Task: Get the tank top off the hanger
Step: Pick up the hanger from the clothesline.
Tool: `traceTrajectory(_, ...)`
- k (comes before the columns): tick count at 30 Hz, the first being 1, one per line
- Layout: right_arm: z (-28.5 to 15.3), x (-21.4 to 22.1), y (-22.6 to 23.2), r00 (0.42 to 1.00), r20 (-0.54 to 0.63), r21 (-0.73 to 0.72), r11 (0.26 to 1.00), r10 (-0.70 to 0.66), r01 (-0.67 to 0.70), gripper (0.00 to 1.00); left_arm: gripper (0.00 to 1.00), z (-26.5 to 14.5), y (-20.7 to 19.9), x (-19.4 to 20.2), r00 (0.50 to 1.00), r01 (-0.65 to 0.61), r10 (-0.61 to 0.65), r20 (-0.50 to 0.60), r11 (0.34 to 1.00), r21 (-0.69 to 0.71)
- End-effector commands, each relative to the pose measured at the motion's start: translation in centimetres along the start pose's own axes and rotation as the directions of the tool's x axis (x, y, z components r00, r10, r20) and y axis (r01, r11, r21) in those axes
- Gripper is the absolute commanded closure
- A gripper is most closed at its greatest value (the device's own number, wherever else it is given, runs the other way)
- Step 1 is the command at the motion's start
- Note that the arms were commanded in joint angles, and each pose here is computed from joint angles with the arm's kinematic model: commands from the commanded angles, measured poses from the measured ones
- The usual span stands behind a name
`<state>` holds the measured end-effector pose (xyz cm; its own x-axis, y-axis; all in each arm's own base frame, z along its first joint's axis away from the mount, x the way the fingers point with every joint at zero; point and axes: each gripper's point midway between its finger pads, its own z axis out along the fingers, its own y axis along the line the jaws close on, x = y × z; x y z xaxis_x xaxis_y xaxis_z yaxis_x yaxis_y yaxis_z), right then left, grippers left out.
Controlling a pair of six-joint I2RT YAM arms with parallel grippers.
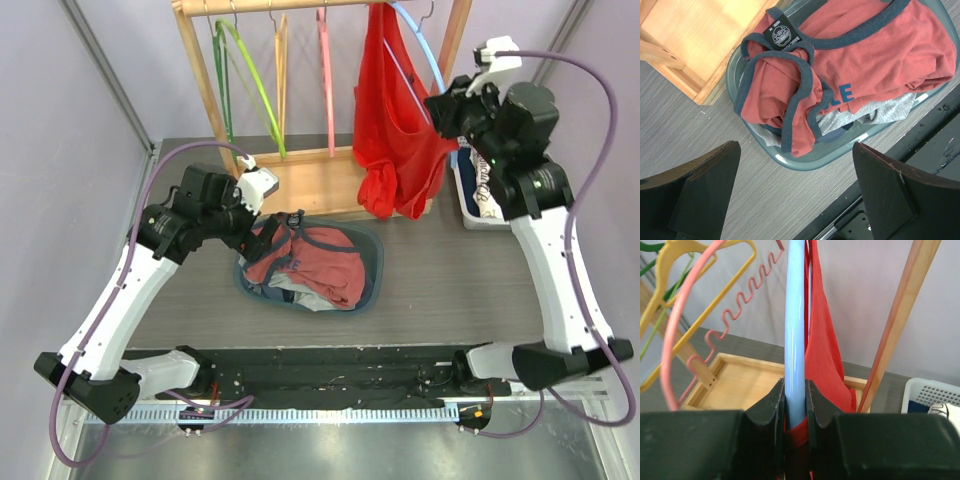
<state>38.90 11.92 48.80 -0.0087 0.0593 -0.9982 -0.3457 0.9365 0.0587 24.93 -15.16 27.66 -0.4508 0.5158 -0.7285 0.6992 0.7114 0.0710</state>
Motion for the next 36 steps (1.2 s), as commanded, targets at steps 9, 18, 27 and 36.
traceTrajectory(9, -12.3, -4.1, 4.6, 0.991, 0.126, -0.174, 0.985, 0.044, -0.022, 0.98, 0.00, -1.3, -0.4, -1.7, 0.996, 0.022, -0.024, 0.085, 0.999, 0.025)
traceTrajectory(18, -23.0, -15.3, 9.6, 0.889, 0.454, -0.356, 0.926, 0.054, 0.125, 0.99, 0.00, -1.8, -0.9, -2.0, 0.995, 0.022, -0.026, 0.099, 0.999, 0.044)
traceTrajectory(27, -21.7, -19.0, 14.4, 0.858, 0.440, -0.667, 0.736, 0.264, 0.116, 0.99, 0.00, -2.6, -1.7, -2.5, 0.989, 0.032, -0.042, 0.139, 0.997, 0.076)
traceTrajectory(36, -21.0, -21.7, 15.5, 0.838, 0.454, -0.731, 0.665, 0.303, 0.155, 0.99, 0.00, -3.1, -1.8, -2.4, 0.989, 0.023, -0.034, 0.146, 0.997, 0.075)
